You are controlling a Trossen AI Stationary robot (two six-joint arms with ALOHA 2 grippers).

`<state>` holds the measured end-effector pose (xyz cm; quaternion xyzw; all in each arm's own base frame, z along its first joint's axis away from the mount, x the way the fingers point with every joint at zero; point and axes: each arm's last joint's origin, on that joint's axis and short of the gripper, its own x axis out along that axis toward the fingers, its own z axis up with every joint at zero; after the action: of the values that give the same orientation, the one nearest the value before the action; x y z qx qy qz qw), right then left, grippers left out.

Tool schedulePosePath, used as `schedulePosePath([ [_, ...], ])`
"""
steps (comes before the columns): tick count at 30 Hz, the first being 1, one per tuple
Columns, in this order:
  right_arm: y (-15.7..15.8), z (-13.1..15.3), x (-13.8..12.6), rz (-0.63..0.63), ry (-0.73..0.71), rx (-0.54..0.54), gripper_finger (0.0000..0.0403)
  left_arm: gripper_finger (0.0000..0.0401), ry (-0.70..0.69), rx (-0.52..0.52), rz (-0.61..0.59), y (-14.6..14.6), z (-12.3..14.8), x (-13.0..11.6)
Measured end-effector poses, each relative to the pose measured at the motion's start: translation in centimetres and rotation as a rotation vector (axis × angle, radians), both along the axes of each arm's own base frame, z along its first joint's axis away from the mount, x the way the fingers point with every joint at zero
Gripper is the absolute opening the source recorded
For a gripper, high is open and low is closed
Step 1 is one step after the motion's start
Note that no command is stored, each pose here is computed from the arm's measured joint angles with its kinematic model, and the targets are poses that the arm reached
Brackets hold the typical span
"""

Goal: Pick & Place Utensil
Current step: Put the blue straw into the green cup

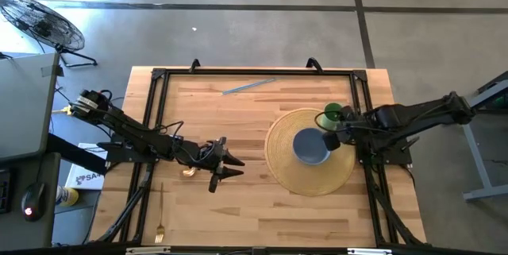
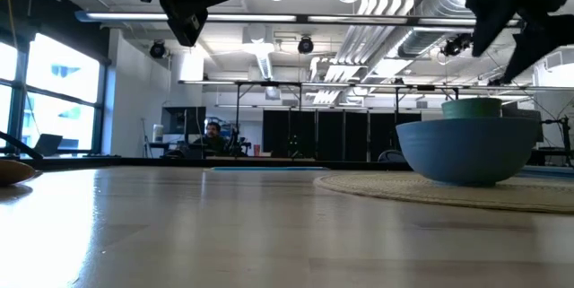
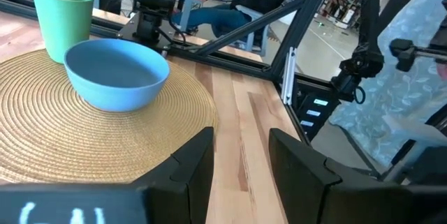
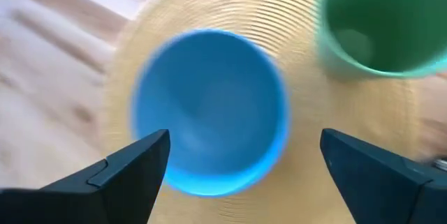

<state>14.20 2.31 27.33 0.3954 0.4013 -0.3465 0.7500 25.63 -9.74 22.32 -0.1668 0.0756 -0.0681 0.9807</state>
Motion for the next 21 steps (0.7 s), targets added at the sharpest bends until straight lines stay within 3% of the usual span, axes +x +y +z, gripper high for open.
schedulePosePath([
  [9,1.8,2.1,1.5,0.095,-0.252,-0.021,0.0364,0.0136,0.0,0.0,0.0,0.0,0.0,0.0],
  [14,3.1,3.9,3.4,0.22,-0.497,-0.02,0.0364,0.0136,-0.001,0.0,0.002,0.0,0.0,0.0],
  [18,3.9,5.6,4.9,0.316,-0.705,-0.065,0.0364,0.0136,-0.005,-0.002,0.005,0.0,0.1,0.0],
  [21,4.0,6.3,5.7,0.358,-0.78,-0.124,0.0364,0.0136,0.0,-0.023,0.006,0.0,0.0,0.0],
])
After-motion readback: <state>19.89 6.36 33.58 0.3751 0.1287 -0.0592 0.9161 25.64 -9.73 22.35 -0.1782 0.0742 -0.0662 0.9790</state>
